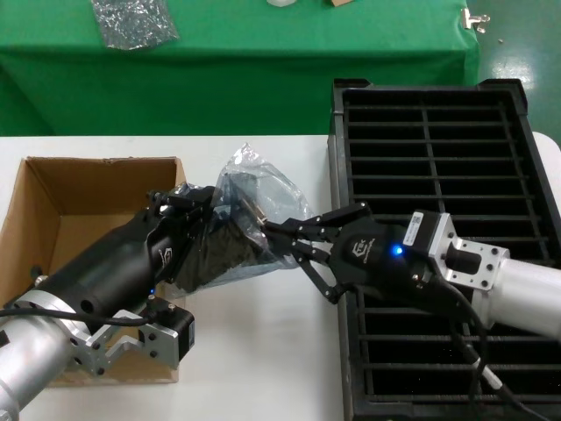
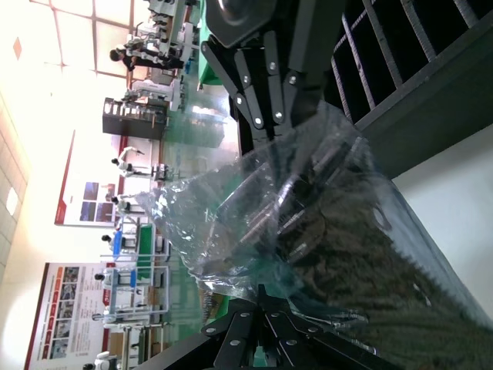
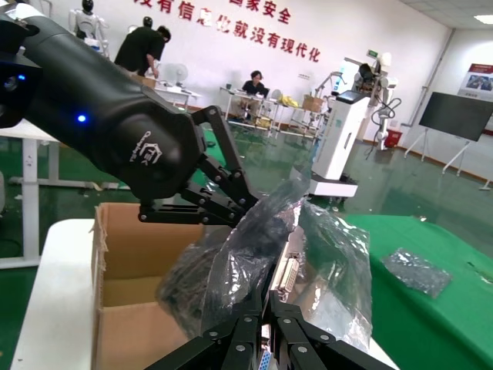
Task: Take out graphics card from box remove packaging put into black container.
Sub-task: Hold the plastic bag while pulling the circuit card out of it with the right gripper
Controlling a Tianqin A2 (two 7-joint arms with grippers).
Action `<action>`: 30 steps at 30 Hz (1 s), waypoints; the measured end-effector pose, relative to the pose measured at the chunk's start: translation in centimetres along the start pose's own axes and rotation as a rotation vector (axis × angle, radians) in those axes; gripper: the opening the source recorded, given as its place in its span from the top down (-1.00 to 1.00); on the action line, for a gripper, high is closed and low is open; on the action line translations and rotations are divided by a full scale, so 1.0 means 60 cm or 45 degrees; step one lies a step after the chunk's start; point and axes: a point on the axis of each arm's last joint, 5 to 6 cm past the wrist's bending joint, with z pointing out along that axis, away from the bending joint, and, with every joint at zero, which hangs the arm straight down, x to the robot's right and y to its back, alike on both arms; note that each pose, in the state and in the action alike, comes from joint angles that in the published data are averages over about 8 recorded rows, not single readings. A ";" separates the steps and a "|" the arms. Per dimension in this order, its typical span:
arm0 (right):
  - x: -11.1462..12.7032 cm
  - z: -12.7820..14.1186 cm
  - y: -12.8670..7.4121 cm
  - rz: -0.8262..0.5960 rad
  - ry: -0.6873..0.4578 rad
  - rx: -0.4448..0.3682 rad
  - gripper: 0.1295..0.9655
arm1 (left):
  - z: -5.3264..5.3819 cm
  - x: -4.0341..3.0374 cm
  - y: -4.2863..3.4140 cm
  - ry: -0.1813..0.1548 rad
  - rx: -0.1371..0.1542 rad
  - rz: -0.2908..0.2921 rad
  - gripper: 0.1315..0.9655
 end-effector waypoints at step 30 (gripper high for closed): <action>-0.008 0.006 0.031 0.057 -0.022 -0.022 0.80 | 0.000 0.000 0.000 0.000 0.000 0.000 0.98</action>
